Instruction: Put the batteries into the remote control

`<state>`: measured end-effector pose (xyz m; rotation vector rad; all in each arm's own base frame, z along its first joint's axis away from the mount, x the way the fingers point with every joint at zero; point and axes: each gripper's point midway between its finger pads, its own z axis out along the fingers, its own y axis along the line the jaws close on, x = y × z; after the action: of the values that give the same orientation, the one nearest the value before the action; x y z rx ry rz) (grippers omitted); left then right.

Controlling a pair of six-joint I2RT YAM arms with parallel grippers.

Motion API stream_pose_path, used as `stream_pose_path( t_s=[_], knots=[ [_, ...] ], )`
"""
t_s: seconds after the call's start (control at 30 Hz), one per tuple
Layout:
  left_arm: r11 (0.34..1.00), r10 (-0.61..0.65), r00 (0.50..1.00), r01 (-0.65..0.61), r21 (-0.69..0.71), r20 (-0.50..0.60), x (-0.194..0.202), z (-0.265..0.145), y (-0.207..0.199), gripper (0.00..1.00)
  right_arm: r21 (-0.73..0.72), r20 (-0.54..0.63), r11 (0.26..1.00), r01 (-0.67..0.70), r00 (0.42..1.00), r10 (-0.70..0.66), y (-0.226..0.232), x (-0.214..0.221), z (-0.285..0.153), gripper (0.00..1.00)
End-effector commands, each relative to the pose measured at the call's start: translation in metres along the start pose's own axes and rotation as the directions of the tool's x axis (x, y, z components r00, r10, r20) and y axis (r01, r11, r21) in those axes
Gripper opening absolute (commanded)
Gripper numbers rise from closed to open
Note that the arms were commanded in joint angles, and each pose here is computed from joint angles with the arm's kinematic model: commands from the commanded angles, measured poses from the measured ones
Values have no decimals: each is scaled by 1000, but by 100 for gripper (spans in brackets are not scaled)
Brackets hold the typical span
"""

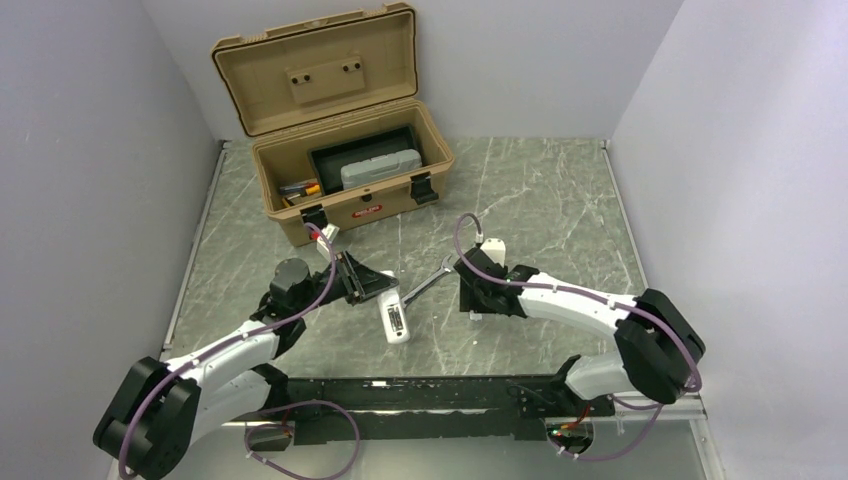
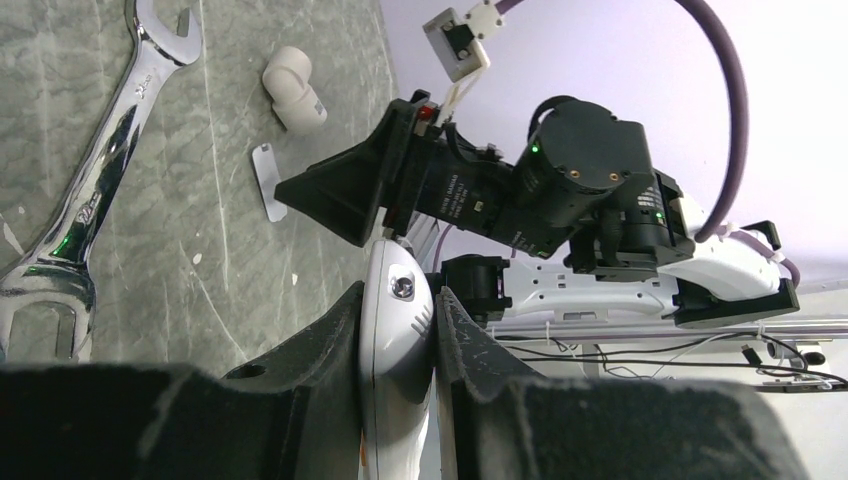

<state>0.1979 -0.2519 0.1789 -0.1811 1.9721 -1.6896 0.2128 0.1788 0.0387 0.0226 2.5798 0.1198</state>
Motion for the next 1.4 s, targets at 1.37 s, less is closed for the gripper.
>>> stream_pose_path(
  t_s=[1.37],
  knots=[
    [998, 48, 998, -49, 32, 41, -13, -11, -5, 0, -394, -56, 913, 109, 988, -142, 72, 12, 18, 57]
  ],
)
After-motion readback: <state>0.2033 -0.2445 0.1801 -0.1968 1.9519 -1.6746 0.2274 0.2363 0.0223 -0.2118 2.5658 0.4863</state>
